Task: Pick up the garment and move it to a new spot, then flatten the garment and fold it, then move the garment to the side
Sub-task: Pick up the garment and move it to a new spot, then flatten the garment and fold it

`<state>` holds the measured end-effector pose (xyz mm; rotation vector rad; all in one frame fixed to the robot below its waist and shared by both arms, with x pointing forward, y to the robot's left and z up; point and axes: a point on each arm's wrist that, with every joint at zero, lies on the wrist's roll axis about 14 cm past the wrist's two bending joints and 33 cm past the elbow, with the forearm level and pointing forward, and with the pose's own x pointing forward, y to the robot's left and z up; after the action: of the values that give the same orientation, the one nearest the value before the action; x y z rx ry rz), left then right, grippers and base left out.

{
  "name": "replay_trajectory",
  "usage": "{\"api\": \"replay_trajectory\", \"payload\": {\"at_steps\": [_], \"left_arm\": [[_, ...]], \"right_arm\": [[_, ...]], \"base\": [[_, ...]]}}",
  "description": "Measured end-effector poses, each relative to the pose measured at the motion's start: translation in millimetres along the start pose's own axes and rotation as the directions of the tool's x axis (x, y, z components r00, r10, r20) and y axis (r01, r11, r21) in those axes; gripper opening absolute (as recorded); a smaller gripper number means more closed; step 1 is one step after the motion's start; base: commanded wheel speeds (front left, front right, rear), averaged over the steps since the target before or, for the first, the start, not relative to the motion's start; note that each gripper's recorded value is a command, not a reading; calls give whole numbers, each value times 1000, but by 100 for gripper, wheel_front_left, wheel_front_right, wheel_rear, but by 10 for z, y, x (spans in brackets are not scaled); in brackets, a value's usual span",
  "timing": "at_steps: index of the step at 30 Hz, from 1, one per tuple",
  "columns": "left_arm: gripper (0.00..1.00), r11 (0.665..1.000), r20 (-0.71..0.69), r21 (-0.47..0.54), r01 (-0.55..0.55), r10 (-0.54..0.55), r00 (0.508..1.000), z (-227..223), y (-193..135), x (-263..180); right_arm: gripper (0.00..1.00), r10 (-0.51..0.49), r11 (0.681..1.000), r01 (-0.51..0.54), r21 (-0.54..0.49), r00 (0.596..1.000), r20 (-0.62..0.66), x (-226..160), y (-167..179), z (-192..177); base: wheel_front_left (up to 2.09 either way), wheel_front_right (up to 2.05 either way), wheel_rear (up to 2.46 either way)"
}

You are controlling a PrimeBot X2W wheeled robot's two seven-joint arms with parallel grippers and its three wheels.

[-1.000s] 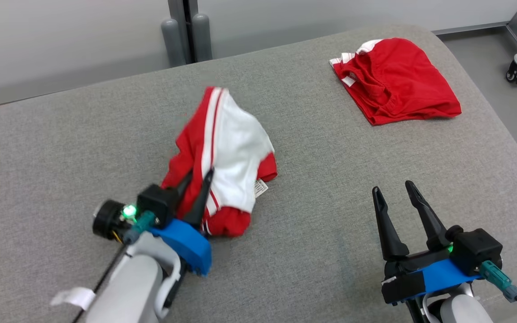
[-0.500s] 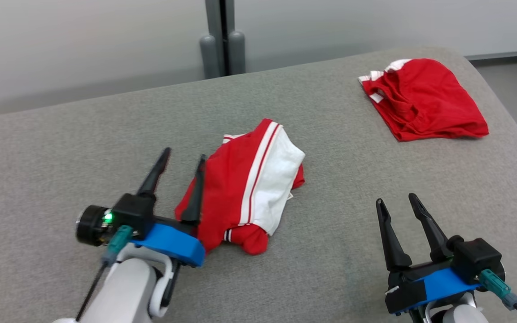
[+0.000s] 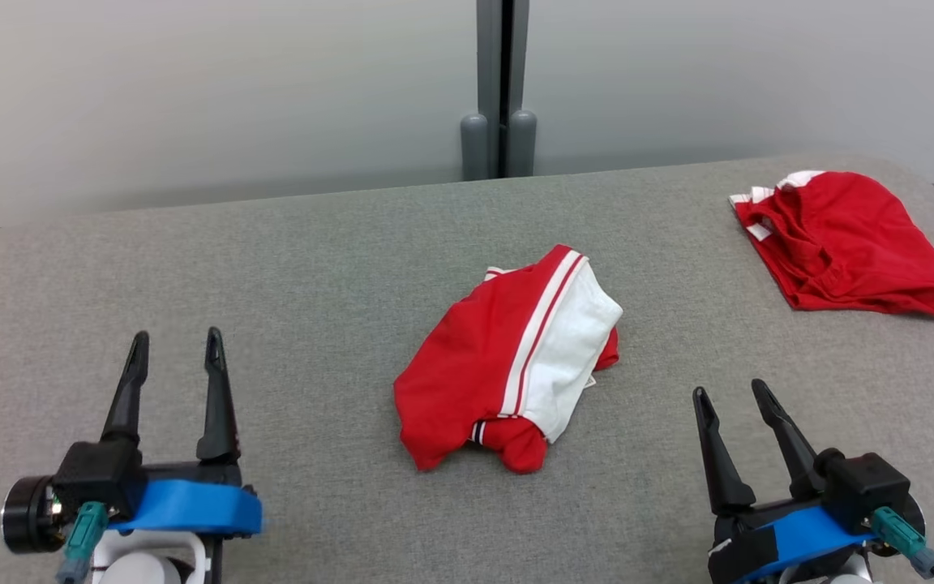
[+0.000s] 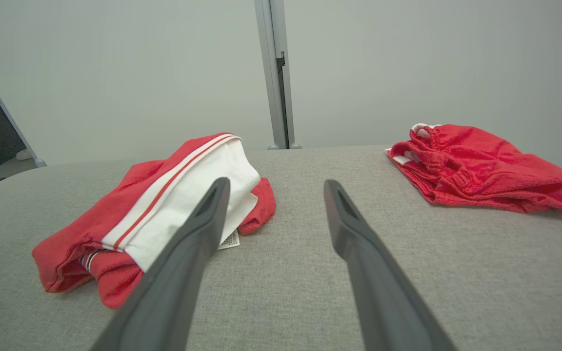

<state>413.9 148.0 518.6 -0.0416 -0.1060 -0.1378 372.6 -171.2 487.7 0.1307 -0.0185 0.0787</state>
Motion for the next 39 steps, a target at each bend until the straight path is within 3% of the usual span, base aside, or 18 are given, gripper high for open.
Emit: {"api": "replay_trajectory", "payload": {"at_steps": [7, 15, 39], "left_arm": [[100, 996, -29, 17, -88, 88, 996, -57, 297, -359], [100, 993, -69, 5, -120, 120, 990, -178, 362, -583], [100, 992, -71, 8, -129, 130, 989, -196, 368, -635]], "right_arm": [[100, 37, 999, -37, 0, 999, -1, -14, 125, 7], [100, 46, 999, -46, -3, 999, -19, -79, 158, -23], [100, 38, 999, -38, -9, 999, -25, -135, 136, -4]], "base": [[0, 0, 0], [0, 0, 0], [0, 0, 0]]}}
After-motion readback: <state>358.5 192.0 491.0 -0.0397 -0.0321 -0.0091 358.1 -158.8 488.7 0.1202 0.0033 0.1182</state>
